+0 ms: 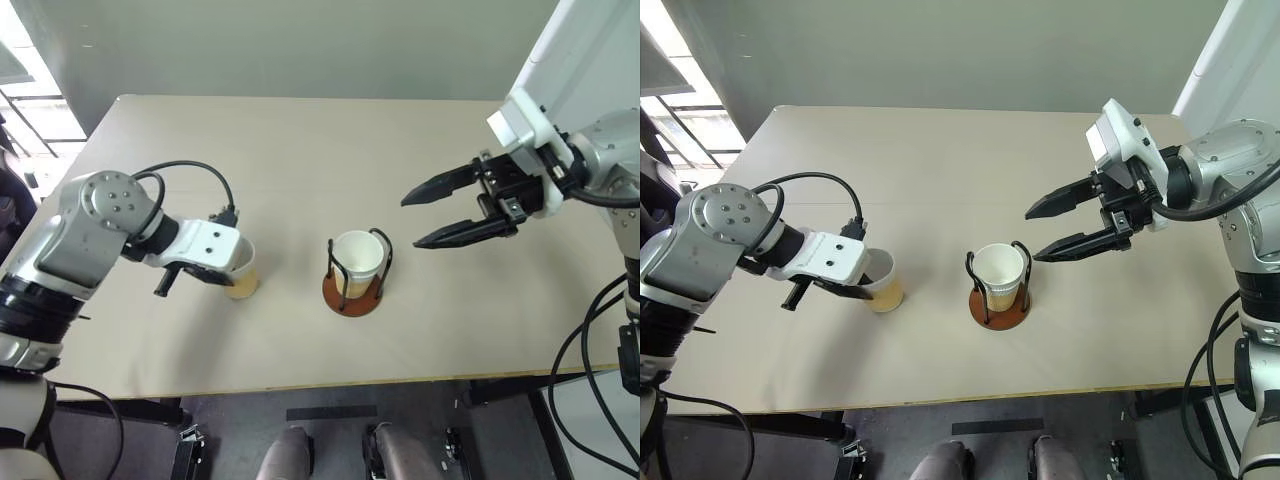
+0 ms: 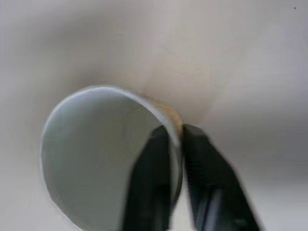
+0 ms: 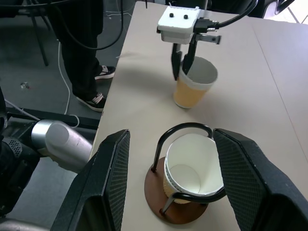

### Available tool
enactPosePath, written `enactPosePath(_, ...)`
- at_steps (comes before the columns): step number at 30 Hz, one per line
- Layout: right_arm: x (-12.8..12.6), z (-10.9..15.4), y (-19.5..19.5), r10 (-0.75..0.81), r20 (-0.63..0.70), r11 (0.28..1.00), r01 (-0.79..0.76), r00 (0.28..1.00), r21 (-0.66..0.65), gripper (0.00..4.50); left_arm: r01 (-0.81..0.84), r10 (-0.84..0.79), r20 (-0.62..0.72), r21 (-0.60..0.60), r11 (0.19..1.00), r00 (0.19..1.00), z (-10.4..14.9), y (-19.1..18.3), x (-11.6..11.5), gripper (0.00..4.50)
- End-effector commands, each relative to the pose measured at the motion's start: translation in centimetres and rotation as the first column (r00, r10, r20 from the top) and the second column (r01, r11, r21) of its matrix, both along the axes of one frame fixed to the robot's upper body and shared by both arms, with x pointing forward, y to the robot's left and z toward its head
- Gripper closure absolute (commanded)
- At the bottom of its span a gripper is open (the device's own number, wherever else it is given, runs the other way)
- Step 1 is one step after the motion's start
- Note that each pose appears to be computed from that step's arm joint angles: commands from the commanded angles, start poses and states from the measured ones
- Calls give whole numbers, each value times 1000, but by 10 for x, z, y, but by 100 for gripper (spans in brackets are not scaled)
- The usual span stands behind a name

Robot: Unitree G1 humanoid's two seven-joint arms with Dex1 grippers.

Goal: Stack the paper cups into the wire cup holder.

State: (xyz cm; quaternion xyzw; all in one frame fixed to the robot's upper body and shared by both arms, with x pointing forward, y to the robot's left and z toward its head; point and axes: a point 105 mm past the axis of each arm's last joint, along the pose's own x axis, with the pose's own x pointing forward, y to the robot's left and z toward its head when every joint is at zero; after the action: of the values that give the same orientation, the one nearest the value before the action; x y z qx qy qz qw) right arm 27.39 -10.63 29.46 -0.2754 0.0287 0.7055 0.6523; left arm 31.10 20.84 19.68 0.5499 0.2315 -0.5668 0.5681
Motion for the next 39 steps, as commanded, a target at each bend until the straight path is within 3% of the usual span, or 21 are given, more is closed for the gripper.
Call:
enactPosePath(1, -2, 8, -4, -10, 47, 1000, 9, 999, 8, 176, 31, -31, -5, 16, 999, 1000, 12, -1, -2, 449)
enactPosePath(13, 5, 2, -23, -7, 97, 1000, 5, 995, 21, 176, 153, -142, 88, -130, 980, 986, 77, -58, 28, 449)
enactPosePath(21, 16, 16, -43, -50, 142, 999, 51, 989, -2, 176, 285, -262, 134, -197, 938, 956, 111, -99, 26, 449)
enactPosePath(31, 6, 34, -45, -64, 157, 997, 68, 985, -24, 176, 407, -384, 136, -262, 875, 913, 129, -136, 13, 449)
enactPosePath(39, -10, 43, -35, -51, 153, 998, 55, 987, -23, 176, 447, -439, 95, -275, 851, 893, 127, -146, 6, 449)
